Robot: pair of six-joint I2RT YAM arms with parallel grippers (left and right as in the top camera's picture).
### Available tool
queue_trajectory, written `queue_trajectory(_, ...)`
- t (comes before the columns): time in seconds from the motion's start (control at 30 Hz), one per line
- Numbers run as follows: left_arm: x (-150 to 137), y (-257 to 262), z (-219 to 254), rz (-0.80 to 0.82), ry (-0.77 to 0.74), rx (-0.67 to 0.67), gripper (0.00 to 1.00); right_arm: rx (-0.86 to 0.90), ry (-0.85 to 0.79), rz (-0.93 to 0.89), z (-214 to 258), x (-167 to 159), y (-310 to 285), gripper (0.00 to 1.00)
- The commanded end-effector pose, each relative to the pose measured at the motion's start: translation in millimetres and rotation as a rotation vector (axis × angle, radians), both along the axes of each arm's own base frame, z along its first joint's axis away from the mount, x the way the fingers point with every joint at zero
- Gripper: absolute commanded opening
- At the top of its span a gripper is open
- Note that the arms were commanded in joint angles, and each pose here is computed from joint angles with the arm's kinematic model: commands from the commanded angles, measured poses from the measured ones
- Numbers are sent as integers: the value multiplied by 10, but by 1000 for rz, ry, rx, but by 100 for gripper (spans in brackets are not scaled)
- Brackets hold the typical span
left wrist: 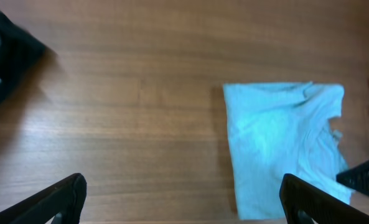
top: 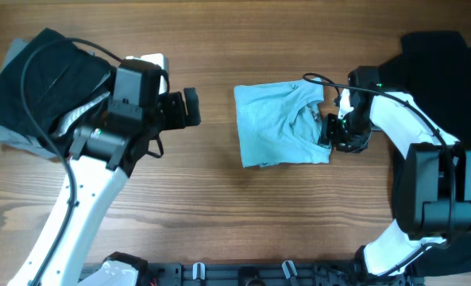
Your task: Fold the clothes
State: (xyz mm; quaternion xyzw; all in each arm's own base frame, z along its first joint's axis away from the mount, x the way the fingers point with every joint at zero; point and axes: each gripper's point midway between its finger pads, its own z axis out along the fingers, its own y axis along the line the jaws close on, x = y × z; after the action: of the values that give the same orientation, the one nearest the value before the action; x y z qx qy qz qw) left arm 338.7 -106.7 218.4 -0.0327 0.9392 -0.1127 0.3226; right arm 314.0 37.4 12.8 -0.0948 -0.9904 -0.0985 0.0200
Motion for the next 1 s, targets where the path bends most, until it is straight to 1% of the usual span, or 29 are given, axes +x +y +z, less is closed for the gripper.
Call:
queue_trajectory(0.0, -36, -395, -350, -151, 162, -141, 100, -18, -121, -41, 394, 162, -46, 56)
queue_trajectory(0.03, -34, -503, -456, -184, 206, -182, 100, -13, -153, -45, 510, 172, -40, 55)
queue_trajectory(0.07, -49, -672, -611, -236, 277, -254, 100, 17, -209, -42, 697, 194, 7, 52)
queue_trajectory(0.1, -88, -838, -688, -291, 332, -335, 82, 23, -245, -40, 812, 202, 17, 51)
queue_trajectory(0.13, -167, -1068, -751, -370, 401, -443, 39, 22, -271, -38, 884, 211, 14, 52)
queue_trajectory(0.17, -202, -1139, -805, -390, 433, -467, 25, 20, -280, -39, 913, 213, 11, 52)
queue_trajectory(0.2, -273, -1244, -919, -415, 487, -483, 4, 16, -284, -42, 926, 214, 2, 52)
queue_trajectory(0.27, -420, -1520, -1149, -482, 546, -457, 4, 15, -283, -43, 923, 213, 2, 52)
queue_trajectory(0.3, -457, -1684, -1238, -513, 549, -448, 4, 13, -283, -44, 922, 214, -3, 52)
queue_trajectory(0.33, -455, -1787, -1330, -504, 555, -439, 4, 13, -283, -44, 922, 213, -2, 52)
queue_trajectory(0.4, -447, -1936, -1660, -353, 635, -418, 4, 14, -278, -50, 919, 204, -2, 53)
queue_trajectory(0.47, -526, -2010, -1985, -257, 738, -419, 4, 14, -273, -50, 916, 192, -2, 53)
queue_trajectory(0.53, -595, -1805, -2344, -62, 872, -374, 4, 13, -263, -48, 910, 167, -2, 53)
queue_trajectory(0.6, -477, -1510, -2420, 33, 882, -344, 4, 15, -265, -18, 909, 158, 6, 53)
queue_trajectory(0.67, 29, -1018, -2368, 144, 793, -424, 4, 121, -291, 111, 961, 138, 204, 52)
queue_trajectory(0.7, 239, -840, -2337, 171, 740, -456, 4, 149, -297, 134, 977, 129, 259, 52)
queue_trajectory(0.73, 469, -708, -2261, 164, 669, -489, 4, 166, -301, 150, 988, 125, 300, 52)
queue_trajectory(0.77, 723, -611, -2119, 131, 586, -539, 4, 204, -318, 206, 1017, 118, 401, 52)
queue_trajectory(0.8, 1048, -574, -1843, 51, 464, -605, 4, 242, -338, 266, 1049, 110, 522, 52)
queue_trajectory(0.83, 1237, -579, -1624, -25, 377, -635, 8, 270, -359, 311, 1079, 112, 631, 53)
queue_trajectory(0.87, 1437, -622, -1251, -140, 271, -659, 20, 279, -391, 353, 1105, 150, 740, 55)
queue_trajectory(0.9, 1483, -679, -1023, -209, 232, -673, 29, 279, -412, 367, 1119, 187, 789, 55)
queue_trajectory(0.93, 1476, -737, -810, -267, 215, -683, 34, 275, -435, 345, 1130, 264, 815, 55)
queue_trajectory(0.97, 1354, -817, -657, -301, 246, -680, 44, 244, -455, 252, 1122, 408, 767, 54)
